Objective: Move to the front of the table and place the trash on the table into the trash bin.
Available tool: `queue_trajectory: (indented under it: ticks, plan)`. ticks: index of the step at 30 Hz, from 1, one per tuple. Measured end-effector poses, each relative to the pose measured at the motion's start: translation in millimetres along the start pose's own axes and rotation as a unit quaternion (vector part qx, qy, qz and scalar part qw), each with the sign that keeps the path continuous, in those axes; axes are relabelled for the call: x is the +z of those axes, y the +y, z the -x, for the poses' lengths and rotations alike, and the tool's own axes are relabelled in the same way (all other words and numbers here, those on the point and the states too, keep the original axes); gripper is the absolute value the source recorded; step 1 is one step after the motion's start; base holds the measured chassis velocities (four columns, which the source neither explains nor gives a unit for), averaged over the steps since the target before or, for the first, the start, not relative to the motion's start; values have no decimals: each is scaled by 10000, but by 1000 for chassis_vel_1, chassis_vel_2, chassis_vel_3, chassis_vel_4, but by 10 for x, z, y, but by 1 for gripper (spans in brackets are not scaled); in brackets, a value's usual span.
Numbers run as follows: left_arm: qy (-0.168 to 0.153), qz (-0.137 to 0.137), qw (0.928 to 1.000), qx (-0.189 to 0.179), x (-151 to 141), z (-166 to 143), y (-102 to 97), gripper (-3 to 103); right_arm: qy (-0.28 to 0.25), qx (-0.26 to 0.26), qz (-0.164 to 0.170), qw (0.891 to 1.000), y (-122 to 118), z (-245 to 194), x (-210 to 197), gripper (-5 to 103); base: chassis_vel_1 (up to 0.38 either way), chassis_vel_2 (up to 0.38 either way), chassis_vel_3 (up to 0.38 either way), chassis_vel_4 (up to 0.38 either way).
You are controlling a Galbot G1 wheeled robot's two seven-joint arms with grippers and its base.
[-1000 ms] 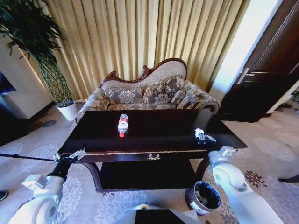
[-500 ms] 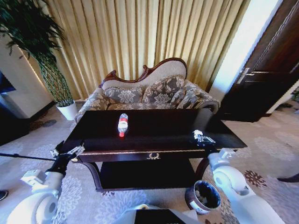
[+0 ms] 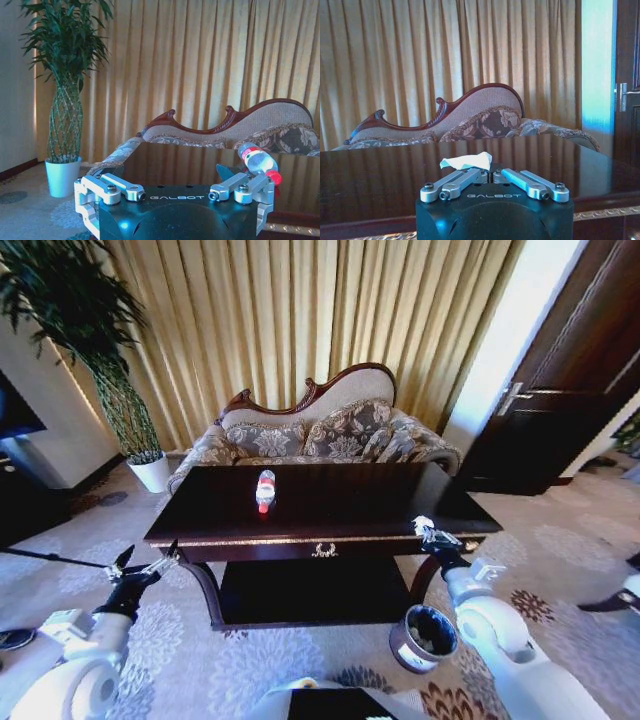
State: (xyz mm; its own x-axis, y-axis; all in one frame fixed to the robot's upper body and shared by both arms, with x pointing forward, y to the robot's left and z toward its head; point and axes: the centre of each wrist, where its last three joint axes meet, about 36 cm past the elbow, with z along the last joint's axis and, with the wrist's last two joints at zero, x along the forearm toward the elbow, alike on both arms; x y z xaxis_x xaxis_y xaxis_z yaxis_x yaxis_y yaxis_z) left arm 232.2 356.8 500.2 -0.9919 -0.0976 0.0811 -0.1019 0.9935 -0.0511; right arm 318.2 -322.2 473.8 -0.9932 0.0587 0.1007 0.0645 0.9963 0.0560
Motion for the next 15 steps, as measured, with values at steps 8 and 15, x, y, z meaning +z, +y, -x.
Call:
queue_trajectory:
  ticks: [8, 15]
  plan:
    - [-6, -20, 10000, -28, 17, -12, 7, 100, 118, -22, 60, 9999, 45, -48, 85, 1, 108, -107, -113, 88]
    - [-28, -20, 10000, -42, 33, -20, 21, 100, 618, 22, -74, 9981, -103, -75, 426, 1, 7, -9, -5, 3]
